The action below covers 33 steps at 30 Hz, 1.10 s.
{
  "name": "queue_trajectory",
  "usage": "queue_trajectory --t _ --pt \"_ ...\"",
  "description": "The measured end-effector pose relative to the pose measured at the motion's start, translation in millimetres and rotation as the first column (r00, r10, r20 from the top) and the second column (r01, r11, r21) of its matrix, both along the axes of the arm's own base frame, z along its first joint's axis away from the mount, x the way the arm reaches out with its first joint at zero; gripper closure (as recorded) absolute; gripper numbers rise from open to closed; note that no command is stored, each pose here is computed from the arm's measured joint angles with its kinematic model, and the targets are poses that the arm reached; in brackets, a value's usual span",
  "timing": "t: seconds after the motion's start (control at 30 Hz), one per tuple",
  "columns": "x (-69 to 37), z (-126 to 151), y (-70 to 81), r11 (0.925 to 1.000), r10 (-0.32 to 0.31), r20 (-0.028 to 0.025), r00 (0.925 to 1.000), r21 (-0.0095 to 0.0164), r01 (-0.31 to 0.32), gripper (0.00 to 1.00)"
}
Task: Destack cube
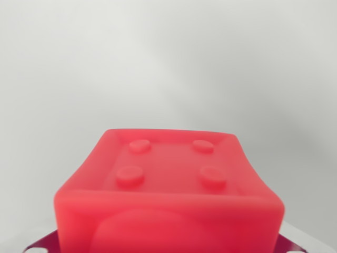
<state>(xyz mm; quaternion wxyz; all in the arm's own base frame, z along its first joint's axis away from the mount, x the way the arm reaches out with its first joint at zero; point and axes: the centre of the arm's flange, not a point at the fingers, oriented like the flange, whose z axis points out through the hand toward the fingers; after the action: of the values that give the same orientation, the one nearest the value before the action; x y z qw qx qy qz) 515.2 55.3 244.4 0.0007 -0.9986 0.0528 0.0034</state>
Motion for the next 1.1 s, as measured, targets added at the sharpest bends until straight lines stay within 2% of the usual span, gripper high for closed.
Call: queue_trajectory --t 0.13,1.1 --pt "-3.4 -0.8 8.0 1.0 0.004 0.001 1.0 0.0 -0.004 1.0" --pt "-27.3 -6.3 59.2 0.9997 0.023 -0.0004 0.9997 -0.0004 -0.023 1.0"
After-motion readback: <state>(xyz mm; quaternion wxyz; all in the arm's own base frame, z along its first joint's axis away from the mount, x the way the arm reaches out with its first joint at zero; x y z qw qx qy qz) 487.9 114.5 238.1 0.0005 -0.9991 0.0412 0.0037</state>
